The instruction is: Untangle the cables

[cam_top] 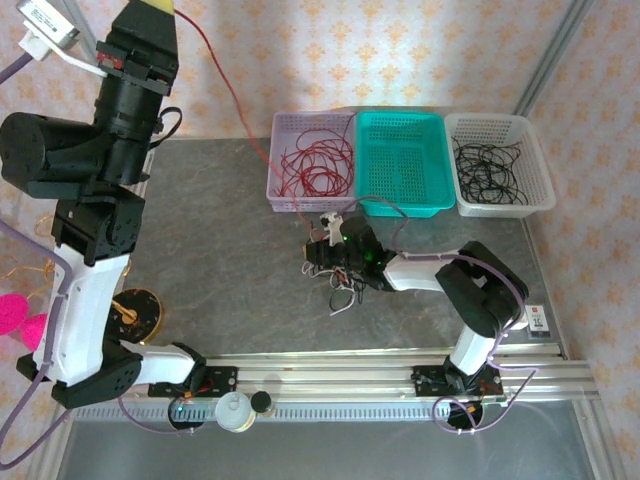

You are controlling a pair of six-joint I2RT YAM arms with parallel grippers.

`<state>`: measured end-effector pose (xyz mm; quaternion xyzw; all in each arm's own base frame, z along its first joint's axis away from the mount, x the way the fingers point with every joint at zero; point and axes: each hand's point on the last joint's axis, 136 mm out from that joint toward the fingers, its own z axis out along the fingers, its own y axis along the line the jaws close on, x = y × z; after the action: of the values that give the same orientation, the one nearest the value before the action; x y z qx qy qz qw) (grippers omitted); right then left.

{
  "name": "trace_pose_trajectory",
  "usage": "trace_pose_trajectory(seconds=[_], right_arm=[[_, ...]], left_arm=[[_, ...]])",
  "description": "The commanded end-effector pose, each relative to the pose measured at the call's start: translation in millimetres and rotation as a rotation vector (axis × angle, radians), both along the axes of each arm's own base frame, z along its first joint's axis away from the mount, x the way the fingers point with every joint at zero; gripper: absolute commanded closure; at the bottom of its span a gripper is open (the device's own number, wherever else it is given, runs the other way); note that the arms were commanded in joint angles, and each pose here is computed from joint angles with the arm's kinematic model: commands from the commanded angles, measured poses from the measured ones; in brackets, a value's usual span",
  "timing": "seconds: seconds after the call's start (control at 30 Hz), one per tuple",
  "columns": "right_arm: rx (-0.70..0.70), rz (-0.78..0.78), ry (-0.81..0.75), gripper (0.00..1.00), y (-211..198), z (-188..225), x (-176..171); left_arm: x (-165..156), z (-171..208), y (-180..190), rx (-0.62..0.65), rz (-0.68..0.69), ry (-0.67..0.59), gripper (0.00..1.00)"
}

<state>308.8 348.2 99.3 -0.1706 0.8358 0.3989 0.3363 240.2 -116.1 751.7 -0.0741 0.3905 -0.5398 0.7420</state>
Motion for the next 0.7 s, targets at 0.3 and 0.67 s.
trace_pose_trajectory(seconds=[0.3, 0.67], right_arm=[[-0.046, -0.173, 0.047, 0.72, -17, -17, 20], [0.073, -0.113, -0.284, 0.21, -48, 108, -15]], left_arm=[[-4, 39, 20, 0.005, 0.223, -0.172, 1.0], [20, 8, 27, 0.07, 0.355, -0.067, 1.0]])
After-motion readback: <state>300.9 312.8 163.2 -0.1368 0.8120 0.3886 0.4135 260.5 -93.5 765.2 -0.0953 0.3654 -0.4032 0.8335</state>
